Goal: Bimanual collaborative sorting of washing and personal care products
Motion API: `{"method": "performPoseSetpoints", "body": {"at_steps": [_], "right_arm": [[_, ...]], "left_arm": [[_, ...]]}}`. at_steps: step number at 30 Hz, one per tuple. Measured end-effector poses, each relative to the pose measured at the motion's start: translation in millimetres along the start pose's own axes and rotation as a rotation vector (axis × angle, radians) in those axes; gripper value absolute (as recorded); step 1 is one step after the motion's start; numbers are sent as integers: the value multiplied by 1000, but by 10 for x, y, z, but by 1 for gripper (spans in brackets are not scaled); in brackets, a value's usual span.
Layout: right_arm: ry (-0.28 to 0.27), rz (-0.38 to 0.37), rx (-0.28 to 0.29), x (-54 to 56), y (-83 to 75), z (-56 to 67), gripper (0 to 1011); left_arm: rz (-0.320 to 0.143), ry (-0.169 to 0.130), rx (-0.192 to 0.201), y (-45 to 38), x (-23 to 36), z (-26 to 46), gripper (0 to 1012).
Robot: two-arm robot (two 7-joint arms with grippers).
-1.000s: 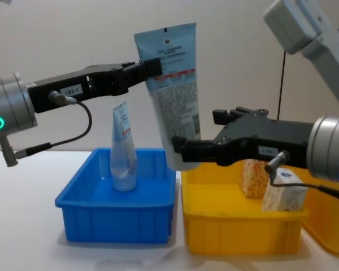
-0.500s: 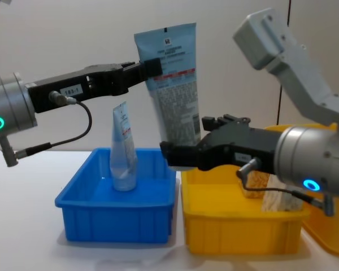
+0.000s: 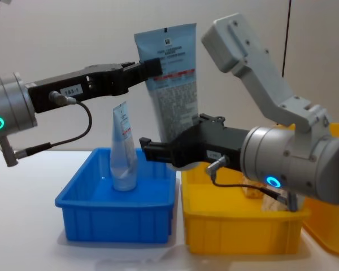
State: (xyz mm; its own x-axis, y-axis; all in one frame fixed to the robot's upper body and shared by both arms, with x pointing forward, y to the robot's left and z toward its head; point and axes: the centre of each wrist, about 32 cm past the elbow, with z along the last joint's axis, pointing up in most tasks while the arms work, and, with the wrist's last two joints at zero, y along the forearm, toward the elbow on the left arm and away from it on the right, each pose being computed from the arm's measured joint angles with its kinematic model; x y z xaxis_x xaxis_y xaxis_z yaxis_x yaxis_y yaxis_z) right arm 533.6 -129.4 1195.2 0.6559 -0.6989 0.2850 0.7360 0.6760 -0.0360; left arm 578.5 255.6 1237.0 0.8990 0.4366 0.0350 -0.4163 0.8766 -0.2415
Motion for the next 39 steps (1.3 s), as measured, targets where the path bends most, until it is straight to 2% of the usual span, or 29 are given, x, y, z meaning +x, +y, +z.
{"method": "performPoseSetpoints", "body": {"at_steps": [9, 10, 13, 14, 24, 31, 32, 37, 38, 39], "right_arm": [[0, 5, 7, -26, 79, 3, 700], [0, 5, 7, -28, 87, 2, 645], [0, 6, 9, -31, 98, 4, 629], [0, 6, 9, -34, 104, 3, 552], [1, 7, 12, -41, 130, 6, 437], [0, 10, 11, -47, 137, 5, 393], [1, 10, 11, -46, 136, 5, 384], [3, 3, 11, -27, 115, 1, 353], [3, 1, 10, -23, 110, -1, 349], [4, -2, 10, -19, 105, -1, 344]], "left_arm": [[0, 0, 0, 0, 0, 0, 65], [0, 0, 0, 0, 0, 0, 64], [0, 0, 0, 0, 0, 0, 65], [1, 0, 0, 0, 0, 0, 65], [1, 0, 0, 1, 0, 0, 71], [0, 1, -1, -3, -2, -1, 271], [0, 1, -1, -3, -2, -1, 271], [-1, 1, 0, -3, -2, -1, 469], [-1, 0, 0, -3, -2, -1, 469], [-1, 0, 0, -2, -1, -1, 528]]}}
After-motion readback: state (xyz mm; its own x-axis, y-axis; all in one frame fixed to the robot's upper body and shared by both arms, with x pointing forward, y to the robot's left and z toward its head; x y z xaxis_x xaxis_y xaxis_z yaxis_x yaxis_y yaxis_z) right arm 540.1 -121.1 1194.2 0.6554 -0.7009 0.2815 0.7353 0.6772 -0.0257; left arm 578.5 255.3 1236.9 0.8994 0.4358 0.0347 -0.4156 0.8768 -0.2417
